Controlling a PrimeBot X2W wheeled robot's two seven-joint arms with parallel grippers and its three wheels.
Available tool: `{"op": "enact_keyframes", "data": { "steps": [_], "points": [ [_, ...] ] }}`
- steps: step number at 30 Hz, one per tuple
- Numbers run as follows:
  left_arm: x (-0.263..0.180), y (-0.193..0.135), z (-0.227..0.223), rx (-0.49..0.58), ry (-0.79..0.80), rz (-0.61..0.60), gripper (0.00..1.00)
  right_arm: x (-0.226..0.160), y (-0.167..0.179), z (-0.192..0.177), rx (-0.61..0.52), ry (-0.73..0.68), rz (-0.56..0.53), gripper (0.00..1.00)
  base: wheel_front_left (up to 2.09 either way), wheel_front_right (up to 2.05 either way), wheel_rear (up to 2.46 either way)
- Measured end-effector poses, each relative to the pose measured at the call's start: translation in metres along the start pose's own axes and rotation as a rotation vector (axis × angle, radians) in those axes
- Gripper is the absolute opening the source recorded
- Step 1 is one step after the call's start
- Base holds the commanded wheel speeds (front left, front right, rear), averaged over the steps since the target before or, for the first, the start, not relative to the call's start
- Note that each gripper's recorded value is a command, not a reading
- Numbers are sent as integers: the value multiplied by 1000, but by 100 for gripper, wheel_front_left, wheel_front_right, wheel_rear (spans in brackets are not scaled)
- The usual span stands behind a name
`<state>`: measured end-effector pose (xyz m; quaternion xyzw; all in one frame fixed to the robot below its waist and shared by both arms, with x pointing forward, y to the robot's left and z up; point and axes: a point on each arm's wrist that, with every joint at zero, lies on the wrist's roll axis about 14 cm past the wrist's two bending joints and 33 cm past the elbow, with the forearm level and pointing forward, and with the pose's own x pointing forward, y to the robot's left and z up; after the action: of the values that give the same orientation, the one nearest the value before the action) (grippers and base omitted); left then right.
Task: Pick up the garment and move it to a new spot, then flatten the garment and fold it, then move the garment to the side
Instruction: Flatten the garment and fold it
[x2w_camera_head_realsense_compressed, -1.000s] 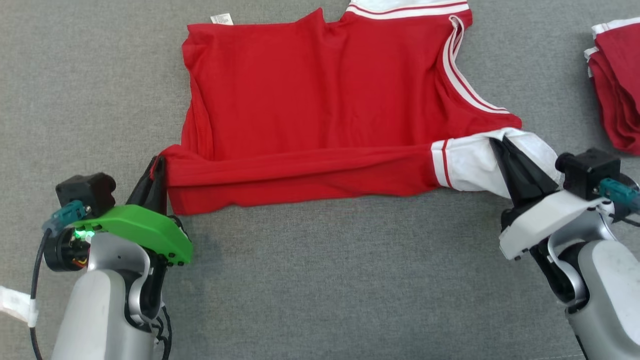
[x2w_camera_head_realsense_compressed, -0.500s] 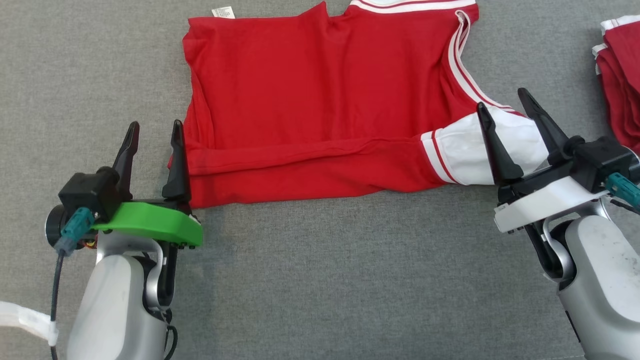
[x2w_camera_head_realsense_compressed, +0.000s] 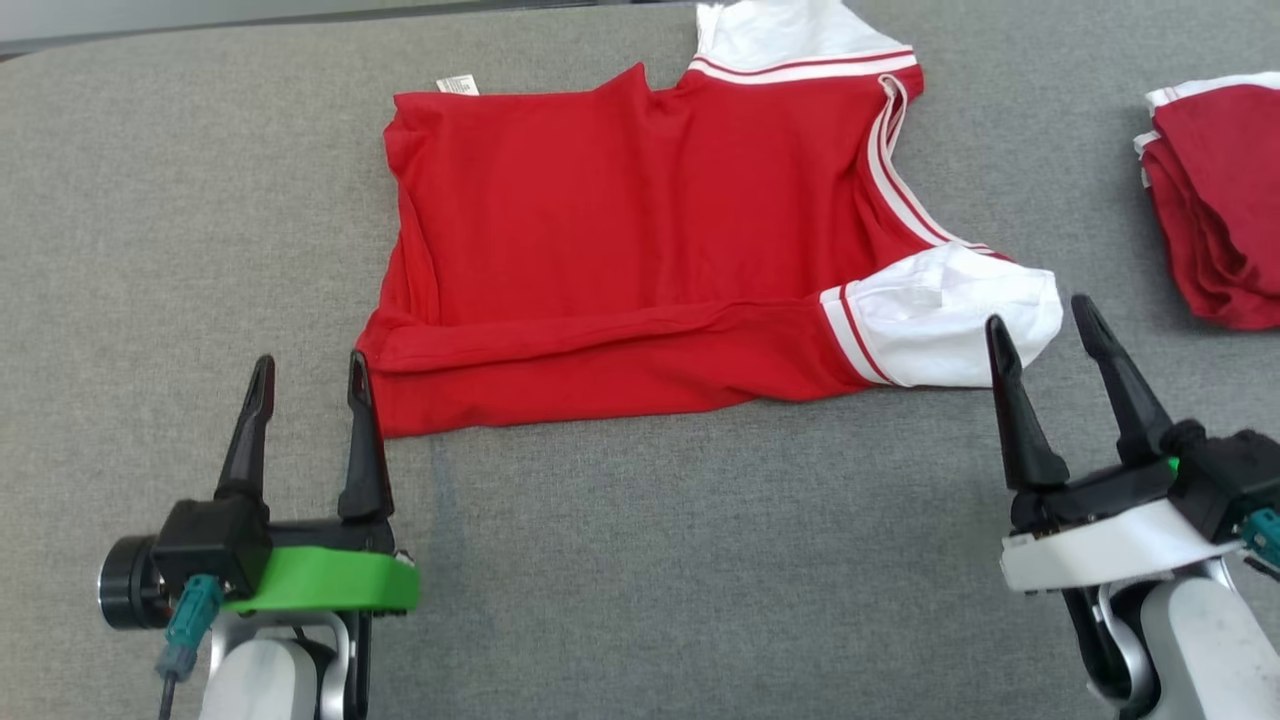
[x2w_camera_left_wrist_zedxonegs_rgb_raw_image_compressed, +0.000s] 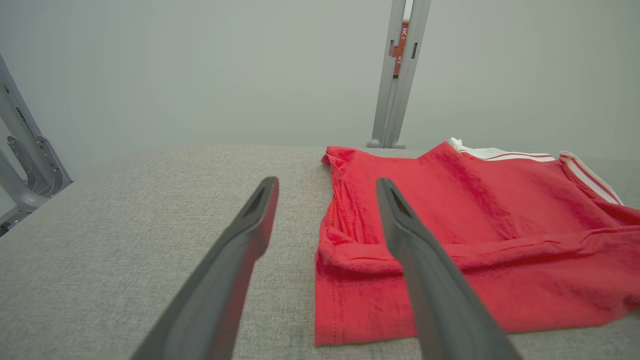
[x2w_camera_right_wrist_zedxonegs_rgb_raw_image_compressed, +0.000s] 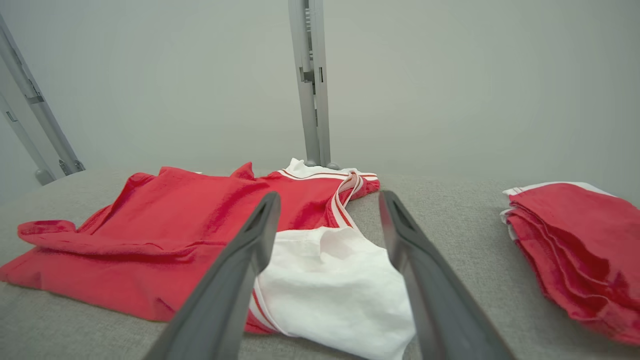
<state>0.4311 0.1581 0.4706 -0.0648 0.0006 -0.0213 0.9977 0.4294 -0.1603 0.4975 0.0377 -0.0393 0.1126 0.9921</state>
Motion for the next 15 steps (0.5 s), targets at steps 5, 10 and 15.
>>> {"op": "enact_keyframes", "data": {
  "steps": [5, 10, 15],
  "points": [
    [-10, -2, -3, -6, 13, 0, 100, -12, 3, 5, 5, -8, -10, 100, 0, 0, 0],
    [-12, -5, -2, -8, 13, -5, 100, -15, 2, 6, 5, -6, -15, 100, 0, 0, 0],
    [-17, -3, -30, -24, 119, -1, 100, -21, -9, -15, 11, 70, -45, 100, 0, 0, 0]
  ]
}}
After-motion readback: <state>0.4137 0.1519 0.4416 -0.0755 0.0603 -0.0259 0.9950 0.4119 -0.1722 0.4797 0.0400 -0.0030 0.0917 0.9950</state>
